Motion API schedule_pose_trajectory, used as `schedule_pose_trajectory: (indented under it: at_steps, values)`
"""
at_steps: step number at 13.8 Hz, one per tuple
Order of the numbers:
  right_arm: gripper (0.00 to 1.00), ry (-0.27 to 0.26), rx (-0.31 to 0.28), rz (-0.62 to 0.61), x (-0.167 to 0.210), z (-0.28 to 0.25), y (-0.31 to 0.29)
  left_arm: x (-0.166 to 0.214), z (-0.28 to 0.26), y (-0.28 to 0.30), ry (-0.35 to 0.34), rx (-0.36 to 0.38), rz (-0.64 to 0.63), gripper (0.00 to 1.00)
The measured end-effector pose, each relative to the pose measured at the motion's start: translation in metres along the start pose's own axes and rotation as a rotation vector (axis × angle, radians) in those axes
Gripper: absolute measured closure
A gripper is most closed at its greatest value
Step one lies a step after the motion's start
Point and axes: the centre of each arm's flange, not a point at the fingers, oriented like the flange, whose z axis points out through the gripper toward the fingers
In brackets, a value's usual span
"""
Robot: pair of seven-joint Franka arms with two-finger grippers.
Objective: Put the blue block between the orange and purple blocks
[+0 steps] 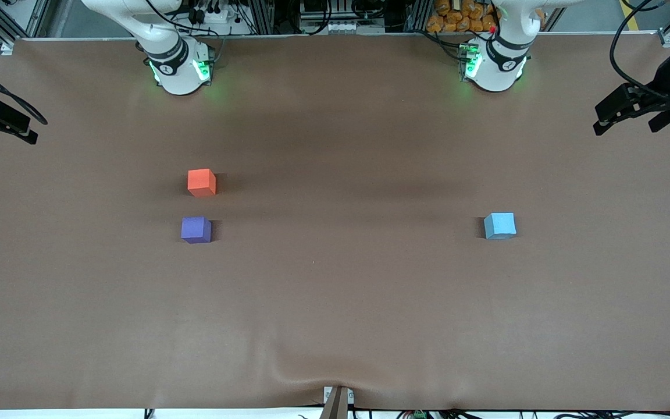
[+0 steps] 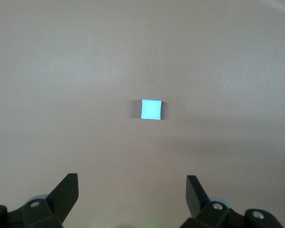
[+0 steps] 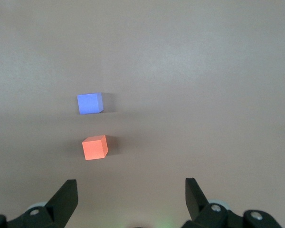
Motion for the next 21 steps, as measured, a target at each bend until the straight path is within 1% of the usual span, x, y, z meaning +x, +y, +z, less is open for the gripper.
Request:
schedule_pose_trajectory:
  at_steps: [6, 21]
  values:
    - [0.00, 0.000, 0.000, 0.000, 0.000, 0.000, 0.000, 0.000, 0.000, 0.001, 0.000, 0.000, 0.002, 0.00]
    - [0.00, -0.004, -0.001, 0.000, 0.000, 0.001, 0.000, 0.008, 0.013, 0.002, -0.024, 0.000, 0.003, 0.00]
